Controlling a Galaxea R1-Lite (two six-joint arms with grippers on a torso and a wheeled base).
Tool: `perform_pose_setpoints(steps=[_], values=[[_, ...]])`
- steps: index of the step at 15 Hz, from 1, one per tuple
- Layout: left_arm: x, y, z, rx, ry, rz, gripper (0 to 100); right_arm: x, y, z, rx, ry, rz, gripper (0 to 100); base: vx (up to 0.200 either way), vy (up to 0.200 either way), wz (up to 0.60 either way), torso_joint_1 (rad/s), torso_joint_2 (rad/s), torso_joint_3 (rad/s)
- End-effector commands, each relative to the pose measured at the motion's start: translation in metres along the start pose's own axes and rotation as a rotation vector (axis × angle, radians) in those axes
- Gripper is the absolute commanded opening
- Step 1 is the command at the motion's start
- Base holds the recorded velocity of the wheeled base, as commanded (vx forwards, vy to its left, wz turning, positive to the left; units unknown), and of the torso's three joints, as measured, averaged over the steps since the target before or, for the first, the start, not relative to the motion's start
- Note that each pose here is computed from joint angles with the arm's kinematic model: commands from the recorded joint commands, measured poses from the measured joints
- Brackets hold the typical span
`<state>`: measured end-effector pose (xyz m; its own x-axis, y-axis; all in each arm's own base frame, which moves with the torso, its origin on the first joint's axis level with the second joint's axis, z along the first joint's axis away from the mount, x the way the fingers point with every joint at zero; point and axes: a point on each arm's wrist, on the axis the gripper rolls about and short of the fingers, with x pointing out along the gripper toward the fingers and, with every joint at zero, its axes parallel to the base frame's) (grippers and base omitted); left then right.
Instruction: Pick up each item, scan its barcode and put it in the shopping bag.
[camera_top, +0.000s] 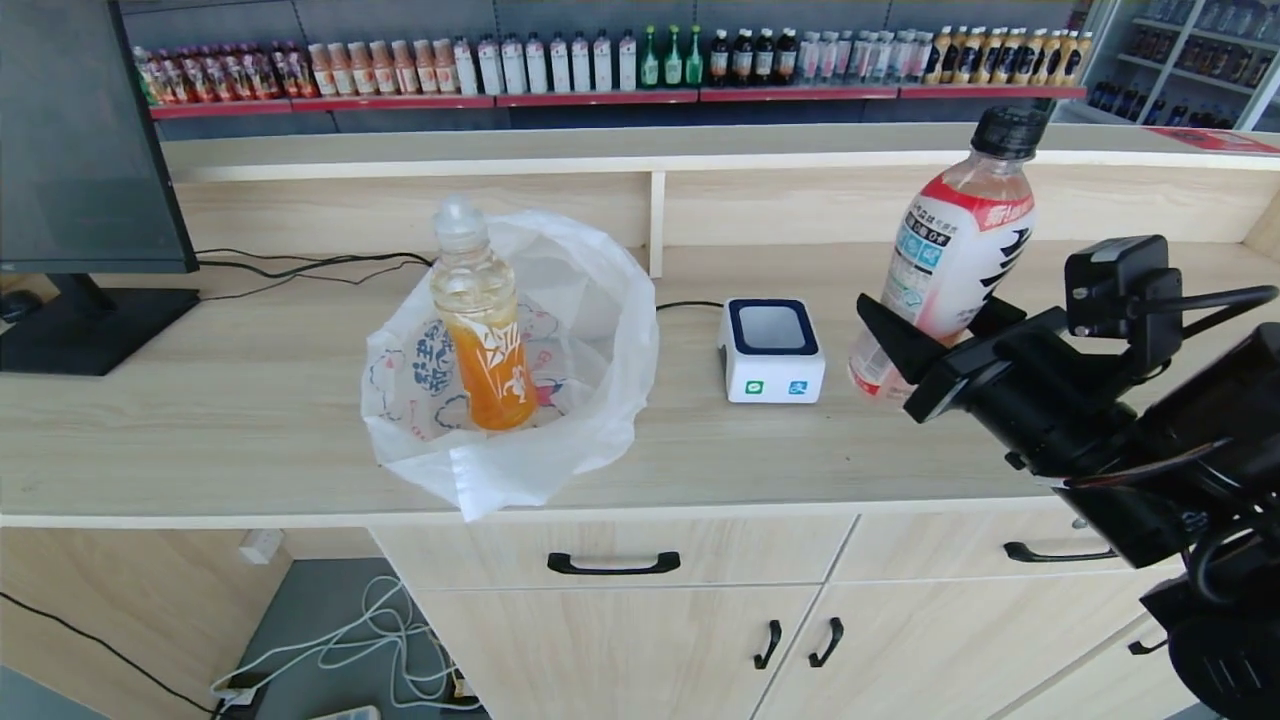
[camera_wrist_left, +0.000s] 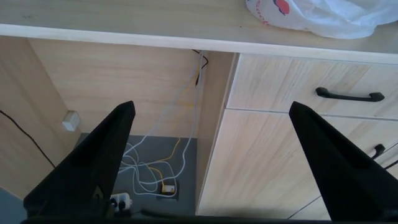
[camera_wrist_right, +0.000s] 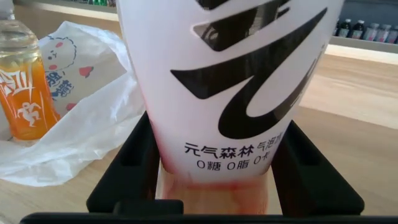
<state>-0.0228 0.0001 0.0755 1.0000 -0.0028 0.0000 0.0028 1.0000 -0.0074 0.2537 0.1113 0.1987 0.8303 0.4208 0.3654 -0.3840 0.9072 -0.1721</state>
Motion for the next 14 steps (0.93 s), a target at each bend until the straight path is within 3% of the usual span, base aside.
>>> perform_pose_setpoints(steps=[1, 13, 14], values=[[0.0, 0.0, 0.0, 0.0, 0.0, 0.0, 100, -0.001, -0.007, -0.002, -0.008, 0.009, -0.022, 0, 0.0, 0.0, 0.0, 0.0, 0.0, 0.0], [0.0, 0.0, 0.0, 0.0, -0.003, 0.0, 100, -0.013, -0.001, 0.006, 0.018, 0.006, 0.001, 0, 0.0, 0.2, 0.0, 0.006, 0.0, 0.003], [0.0, 0.0, 0.0, 0.0, -0.003, 0.0, 100, -0.013, 0.0, 0.006, 0.026, 0.005, 0.002, 0, 0.0, 0.0, 0.0, 0.0, 0.0, 0.0]])
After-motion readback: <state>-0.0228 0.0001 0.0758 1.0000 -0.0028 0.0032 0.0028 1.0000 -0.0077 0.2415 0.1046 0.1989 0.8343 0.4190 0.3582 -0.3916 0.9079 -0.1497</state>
